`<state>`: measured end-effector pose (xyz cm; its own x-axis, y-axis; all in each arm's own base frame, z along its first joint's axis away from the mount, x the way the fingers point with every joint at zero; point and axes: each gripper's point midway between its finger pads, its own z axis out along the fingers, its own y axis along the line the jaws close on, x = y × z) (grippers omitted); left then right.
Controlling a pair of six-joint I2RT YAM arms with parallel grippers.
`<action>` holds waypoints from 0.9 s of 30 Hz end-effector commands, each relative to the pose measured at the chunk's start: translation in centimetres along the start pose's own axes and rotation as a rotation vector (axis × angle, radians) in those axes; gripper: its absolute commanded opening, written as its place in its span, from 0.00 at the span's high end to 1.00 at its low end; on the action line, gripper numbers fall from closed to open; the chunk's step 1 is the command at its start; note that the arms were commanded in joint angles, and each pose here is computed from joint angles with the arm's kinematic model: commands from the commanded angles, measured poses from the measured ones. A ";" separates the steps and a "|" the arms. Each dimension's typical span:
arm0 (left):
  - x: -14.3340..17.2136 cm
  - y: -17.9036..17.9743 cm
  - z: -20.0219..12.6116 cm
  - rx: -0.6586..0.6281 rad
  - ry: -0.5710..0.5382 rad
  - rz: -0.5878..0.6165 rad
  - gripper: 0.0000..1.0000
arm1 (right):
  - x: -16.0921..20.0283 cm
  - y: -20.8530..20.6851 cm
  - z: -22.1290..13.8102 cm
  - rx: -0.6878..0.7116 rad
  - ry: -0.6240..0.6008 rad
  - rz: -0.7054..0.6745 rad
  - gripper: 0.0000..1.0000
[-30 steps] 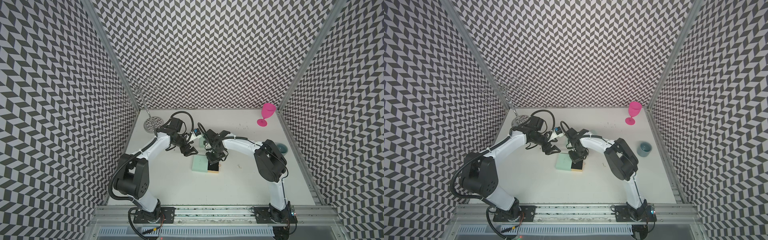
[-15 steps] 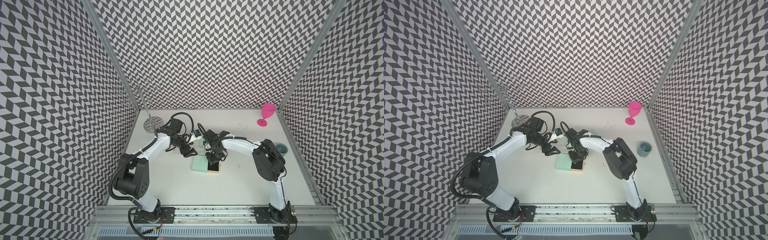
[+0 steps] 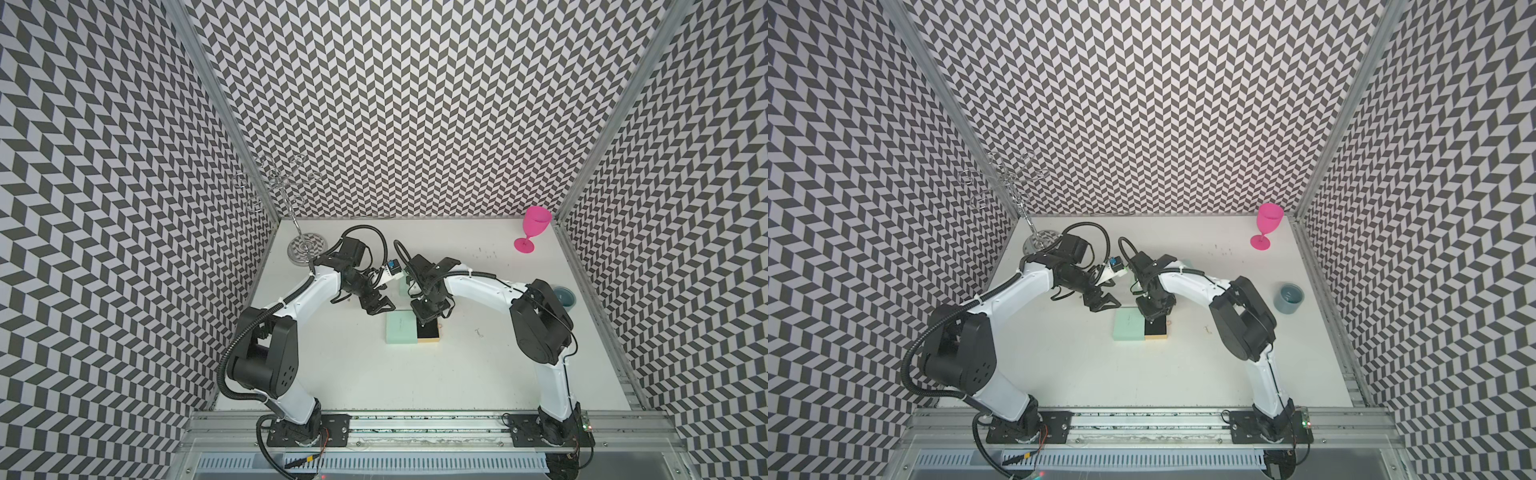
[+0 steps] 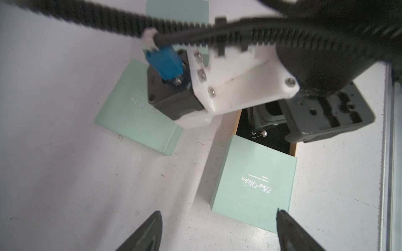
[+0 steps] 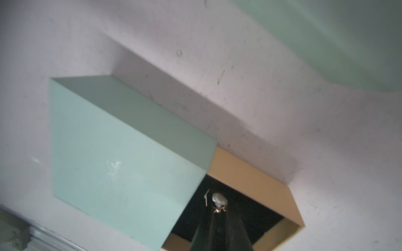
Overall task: Place the earrings into the drawer-style jewelry box
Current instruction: Insert the earring into the inner lining.
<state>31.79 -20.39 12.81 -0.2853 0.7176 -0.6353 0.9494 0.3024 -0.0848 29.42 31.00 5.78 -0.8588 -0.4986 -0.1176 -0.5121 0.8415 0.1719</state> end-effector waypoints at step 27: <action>0.0 -1.3 0.1 0.023 0.004 0.037 0.17 | 2.8 2.1 0.0 -0.124 0.032 0.011 0.92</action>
<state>31.27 -20.69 12.53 -0.2669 0.7291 -0.6302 0.9568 0.2785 -0.0831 26.02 30.41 5.46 -0.8676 -0.4937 -0.0593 -0.4909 0.8312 0.2610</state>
